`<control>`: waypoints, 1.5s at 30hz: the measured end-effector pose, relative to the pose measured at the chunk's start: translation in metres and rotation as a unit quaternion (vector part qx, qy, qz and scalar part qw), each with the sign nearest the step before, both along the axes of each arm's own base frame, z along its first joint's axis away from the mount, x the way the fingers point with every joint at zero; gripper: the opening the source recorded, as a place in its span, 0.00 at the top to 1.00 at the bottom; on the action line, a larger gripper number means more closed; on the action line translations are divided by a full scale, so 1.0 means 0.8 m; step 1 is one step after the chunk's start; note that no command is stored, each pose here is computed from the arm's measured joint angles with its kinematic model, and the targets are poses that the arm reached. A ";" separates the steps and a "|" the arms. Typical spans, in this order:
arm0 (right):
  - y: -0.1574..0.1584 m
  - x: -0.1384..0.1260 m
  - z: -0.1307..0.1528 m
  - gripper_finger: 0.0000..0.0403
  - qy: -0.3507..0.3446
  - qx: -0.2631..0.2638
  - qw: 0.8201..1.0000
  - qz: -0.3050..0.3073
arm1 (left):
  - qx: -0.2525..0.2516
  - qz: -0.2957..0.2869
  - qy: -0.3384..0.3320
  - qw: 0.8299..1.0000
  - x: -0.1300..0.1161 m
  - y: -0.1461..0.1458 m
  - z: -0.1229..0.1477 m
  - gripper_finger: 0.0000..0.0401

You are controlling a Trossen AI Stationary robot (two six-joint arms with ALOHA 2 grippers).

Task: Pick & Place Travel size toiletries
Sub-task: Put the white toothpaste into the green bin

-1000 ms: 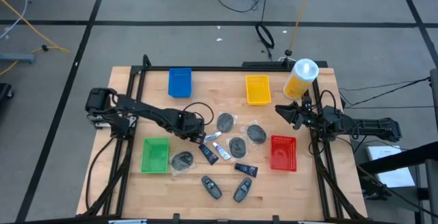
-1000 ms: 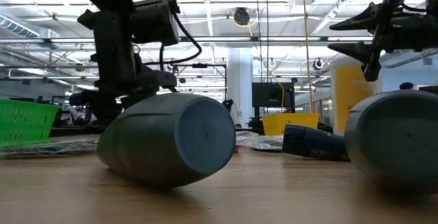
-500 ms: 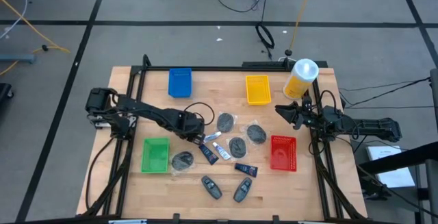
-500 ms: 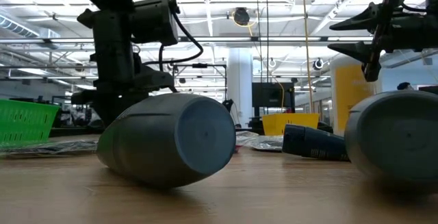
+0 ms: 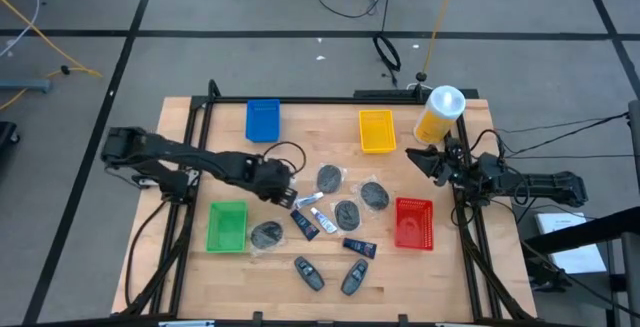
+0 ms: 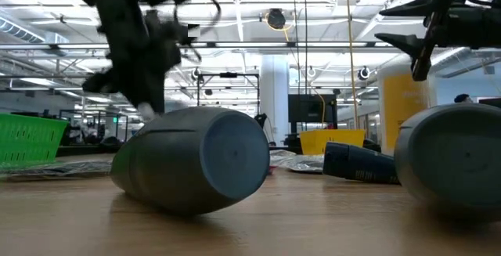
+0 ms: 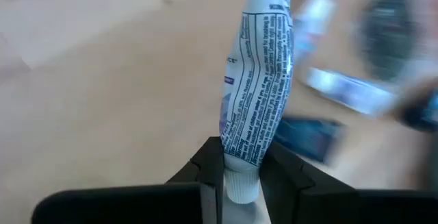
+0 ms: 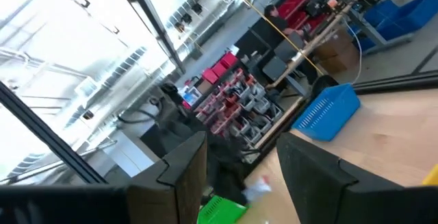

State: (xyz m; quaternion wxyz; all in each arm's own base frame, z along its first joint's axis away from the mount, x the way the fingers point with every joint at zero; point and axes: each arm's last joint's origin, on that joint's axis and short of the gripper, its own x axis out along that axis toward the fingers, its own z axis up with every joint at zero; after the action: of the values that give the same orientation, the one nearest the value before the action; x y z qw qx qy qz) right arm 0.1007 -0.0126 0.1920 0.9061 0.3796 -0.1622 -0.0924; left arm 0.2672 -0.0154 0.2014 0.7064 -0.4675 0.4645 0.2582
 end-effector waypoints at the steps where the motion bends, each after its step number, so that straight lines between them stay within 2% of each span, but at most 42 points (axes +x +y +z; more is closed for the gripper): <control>1: 0.000 0.001 -0.001 0.58 0.006 -0.001 1.000 0.000 | -0.013 0.002 -0.012 1.000 -0.005 -0.003 0.010 0.87; 5: 0.000 0.007 -0.005 0.58 0.038 -0.013 0.999 -0.003 | -0.057 0.026 -0.048 0.997 -0.030 -0.021 0.045 0.88; 8: -0.001 0.013 -0.009 0.58 0.068 -0.020 0.998 -0.002 | -0.086 0.038 -0.042 0.995 -0.052 -0.039 0.060 0.86; 15: -0.001 0.027 -0.012 0.58 0.090 -0.021 0.996 0.009 | -0.130 0.078 0.046 0.987 -0.104 -0.081 0.069 0.86; 22: 0.000 0.038 -0.009 0.58 0.079 -0.040 0.996 0.024 | -0.109 0.133 0.153 0.973 -0.145 -0.110 0.060 0.86; 26: 0.000 0.045 0.002 0.58 0.079 -0.063 0.995 0.020 | -0.092 0.177 0.156 0.967 -0.156 -0.121 0.050 0.85; 31: -0.001 0.058 0.023 0.58 0.096 -0.096 0.991 0.020 | -0.082 0.205 0.141 0.965 -0.161 -0.124 0.036 0.85; 35: 0.000 0.071 0.034 0.58 0.128 -0.109 0.985 0.041 | -0.076 0.217 0.159 0.960 -0.166 -0.123 0.022 0.85; 38: 0.000 0.080 0.033 0.58 0.178 -0.111 0.976 0.060 | -0.068 0.227 0.162 0.958 -0.167 -0.122 0.016 0.85; 45: 0.000 0.090 0.022 0.58 0.223 -0.092 0.968 0.067 | -0.084 0.204 0.139 0.965 -0.162 -0.125 0.006 0.84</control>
State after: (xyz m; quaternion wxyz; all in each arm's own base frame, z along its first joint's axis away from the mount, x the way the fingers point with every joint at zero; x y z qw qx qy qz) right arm 0.1727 -0.0127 0.2093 0.9547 0.2741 0.0614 -0.0984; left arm 0.1372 -0.1151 0.2061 0.5252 -0.5696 0.4733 0.4192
